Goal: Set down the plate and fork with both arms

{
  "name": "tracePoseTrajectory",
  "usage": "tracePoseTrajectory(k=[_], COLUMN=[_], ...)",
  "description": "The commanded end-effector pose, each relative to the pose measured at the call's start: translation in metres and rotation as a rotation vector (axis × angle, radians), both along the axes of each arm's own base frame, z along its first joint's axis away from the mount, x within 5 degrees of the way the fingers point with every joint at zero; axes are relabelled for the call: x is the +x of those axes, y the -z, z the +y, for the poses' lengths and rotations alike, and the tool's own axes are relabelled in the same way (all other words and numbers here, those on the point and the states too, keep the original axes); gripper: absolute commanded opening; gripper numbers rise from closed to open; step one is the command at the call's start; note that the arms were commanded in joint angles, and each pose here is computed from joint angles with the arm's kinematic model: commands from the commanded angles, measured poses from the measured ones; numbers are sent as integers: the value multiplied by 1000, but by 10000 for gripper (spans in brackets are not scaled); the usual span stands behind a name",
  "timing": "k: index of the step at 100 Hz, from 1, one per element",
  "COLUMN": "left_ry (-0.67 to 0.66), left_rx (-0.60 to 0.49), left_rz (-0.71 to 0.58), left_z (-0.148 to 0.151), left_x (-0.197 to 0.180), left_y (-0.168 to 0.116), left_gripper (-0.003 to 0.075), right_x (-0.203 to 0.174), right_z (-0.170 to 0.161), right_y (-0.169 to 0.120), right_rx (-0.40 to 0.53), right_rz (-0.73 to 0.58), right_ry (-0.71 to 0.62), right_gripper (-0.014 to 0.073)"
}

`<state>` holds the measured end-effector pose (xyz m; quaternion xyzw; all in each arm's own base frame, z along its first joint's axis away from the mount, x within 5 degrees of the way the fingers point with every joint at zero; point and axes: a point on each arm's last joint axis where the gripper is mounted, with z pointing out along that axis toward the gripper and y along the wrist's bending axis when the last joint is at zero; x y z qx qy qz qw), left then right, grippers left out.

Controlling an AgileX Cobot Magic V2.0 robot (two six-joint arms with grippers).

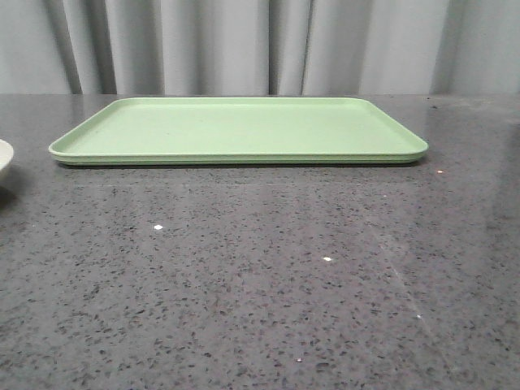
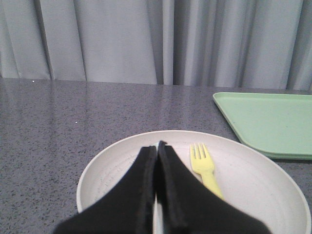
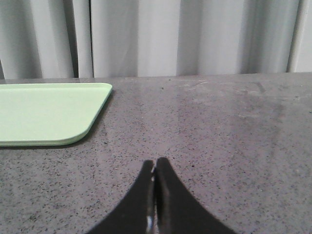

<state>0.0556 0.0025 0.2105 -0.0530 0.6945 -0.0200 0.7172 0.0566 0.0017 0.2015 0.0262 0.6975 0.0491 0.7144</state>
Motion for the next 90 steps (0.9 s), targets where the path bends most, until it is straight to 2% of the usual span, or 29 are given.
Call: tracePoseTrajectory(k=[1, 33, 49, 67, 90], left_ry=[4, 15, 22, 29, 28], left_rx=[-18, -21, -26, -33, -37], left_rz=[-148, -57, 68, 231, 302], left_z=[0, -1, -1, -1, 0], left_x=[-8, -4, 10, 34, 62], left_y=[-29, -88, -114, -132, -141], left_gripper=[-21, -21, -20, -20, -20], right_x=[-6, -3, 9, 26, 46], right_z=[0, -1, -1, -1, 0], right_y=[-27, -72, -96, -114, -127], right_rx=[-9, -13, -15, -18, -21], right_rz=[-125, 38, 127, 234, 348], right_ry=[6, 12, 13, 15, 16], right_gripper=[-67, -67, -67, -67, -67])
